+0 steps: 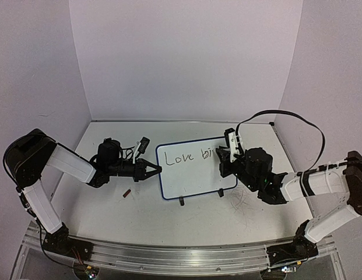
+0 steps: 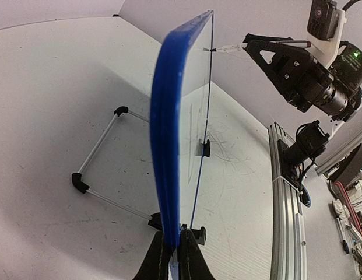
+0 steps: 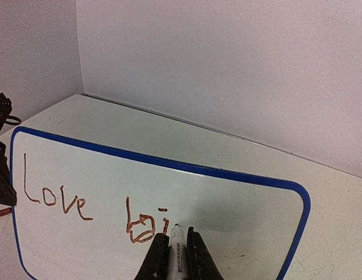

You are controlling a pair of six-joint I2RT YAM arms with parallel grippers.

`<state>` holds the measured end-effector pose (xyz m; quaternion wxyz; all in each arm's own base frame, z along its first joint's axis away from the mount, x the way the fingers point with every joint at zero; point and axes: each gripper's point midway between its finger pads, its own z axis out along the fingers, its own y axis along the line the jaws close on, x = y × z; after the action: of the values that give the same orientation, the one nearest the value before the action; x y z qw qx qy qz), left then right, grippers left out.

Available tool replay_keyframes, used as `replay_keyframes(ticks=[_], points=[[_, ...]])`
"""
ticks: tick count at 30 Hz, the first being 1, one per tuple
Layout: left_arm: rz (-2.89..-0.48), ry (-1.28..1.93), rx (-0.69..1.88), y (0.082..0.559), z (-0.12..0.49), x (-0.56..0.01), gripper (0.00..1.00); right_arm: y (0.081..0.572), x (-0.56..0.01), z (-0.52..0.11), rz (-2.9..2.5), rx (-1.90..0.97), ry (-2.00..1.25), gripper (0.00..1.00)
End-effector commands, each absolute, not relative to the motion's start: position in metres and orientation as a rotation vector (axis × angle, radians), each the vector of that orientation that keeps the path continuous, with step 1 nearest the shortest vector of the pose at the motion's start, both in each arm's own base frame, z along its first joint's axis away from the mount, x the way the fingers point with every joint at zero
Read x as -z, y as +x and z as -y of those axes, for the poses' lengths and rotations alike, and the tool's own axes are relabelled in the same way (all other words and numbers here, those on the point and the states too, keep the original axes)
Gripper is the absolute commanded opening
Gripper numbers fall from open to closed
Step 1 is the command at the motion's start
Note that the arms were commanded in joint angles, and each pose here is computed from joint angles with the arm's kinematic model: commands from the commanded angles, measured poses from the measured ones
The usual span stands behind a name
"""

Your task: Write a sentence on the whiteboard

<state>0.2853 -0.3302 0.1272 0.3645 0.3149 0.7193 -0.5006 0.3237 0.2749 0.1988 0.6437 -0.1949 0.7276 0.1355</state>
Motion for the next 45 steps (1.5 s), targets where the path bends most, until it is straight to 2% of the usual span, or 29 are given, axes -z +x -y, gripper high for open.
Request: replay_keyframes(ticks=[1, 25, 33, 45], points=[[-1.793, 0.815, 1.213, 0.299, 0.329, -0.144, 0.0, 0.332, -0.222, -0.274, -1.599, -0.303, -0.383, 0.0], [-1.788, 0.815, 1.211, 0.297, 0.327, -0.147, 0.0, 0.317, -0.179, -0.266, -1.729, -0.354, -0.384, 0.0], [-1.788, 0.817, 1.216, 0.298, 0.328, -0.147, 0.0, 0.325, -0.208, -0.271, -1.652, -0.342, -0.37, 0.0], [-1.796, 0.819, 1.217, 0.298, 0.329, -0.144, 0.0, 0.336, -0.22, -0.268, -1.626, -0.329, -0.325, 0.0]])
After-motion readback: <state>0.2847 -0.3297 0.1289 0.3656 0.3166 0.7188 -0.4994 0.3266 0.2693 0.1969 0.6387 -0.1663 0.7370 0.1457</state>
